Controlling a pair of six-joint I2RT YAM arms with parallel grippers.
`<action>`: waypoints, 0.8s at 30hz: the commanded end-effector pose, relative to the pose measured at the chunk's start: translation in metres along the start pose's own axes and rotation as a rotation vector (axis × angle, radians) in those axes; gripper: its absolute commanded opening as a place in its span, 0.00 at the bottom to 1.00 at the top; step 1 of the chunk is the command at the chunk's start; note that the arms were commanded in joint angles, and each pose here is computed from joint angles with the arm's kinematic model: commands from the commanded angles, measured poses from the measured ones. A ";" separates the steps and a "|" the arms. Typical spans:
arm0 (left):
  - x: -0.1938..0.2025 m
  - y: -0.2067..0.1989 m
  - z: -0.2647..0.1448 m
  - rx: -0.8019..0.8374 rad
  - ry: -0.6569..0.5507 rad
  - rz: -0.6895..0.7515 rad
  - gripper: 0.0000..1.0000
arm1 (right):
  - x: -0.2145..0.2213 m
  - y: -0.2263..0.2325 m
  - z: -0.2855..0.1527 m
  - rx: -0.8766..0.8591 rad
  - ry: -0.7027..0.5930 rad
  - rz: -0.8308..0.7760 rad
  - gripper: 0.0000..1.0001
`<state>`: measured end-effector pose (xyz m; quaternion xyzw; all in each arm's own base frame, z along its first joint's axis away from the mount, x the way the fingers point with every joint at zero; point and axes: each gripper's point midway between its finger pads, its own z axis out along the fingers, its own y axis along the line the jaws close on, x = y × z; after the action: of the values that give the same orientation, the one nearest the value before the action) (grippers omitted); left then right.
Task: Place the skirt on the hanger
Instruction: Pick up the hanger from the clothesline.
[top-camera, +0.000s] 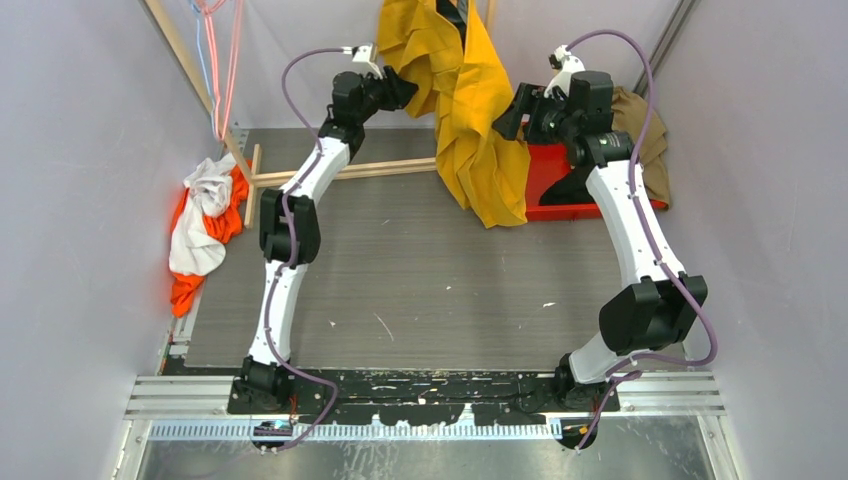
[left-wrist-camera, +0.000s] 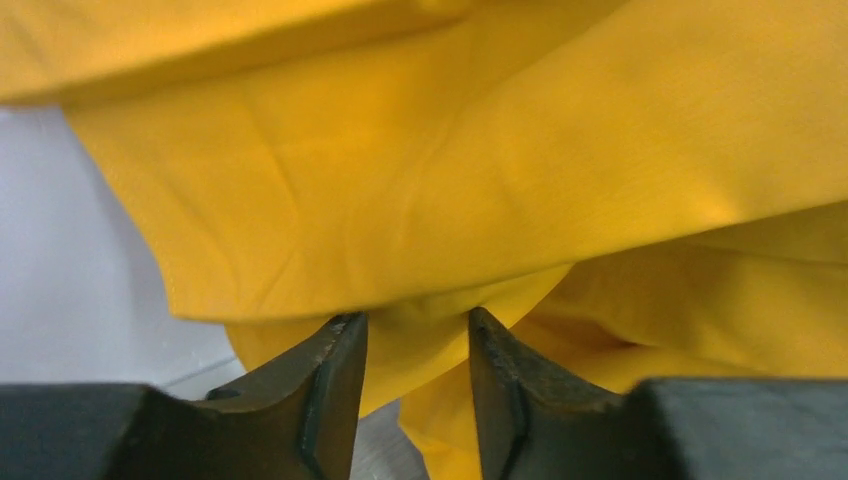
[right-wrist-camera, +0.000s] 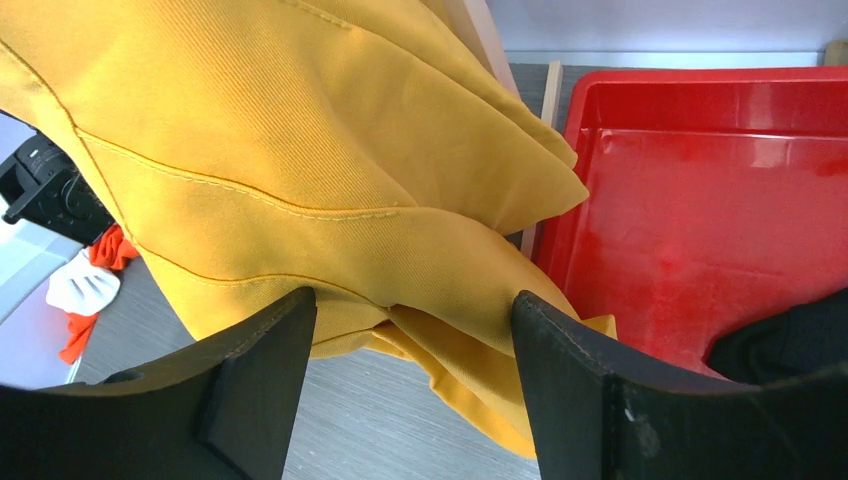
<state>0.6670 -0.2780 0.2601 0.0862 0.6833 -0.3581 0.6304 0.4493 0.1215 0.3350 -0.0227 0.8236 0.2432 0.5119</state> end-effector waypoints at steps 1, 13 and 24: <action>-0.045 -0.021 0.006 0.088 -0.132 0.061 0.36 | -0.030 0.017 -0.003 -0.067 -0.098 -0.056 0.76; -0.025 -0.001 0.003 0.041 -0.097 0.051 0.16 | -0.073 0.032 -0.006 -0.118 -0.230 -0.144 0.77; -0.021 -0.001 -0.023 0.015 -0.056 -0.011 0.18 | -0.144 0.066 -0.004 -0.255 -0.459 -0.204 0.75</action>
<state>0.6715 -0.2684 0.1932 0.0727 0.7137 -0.3558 0.5989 0.4859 0.1357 0.4136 -0.0782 0.7216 0.2700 0.6326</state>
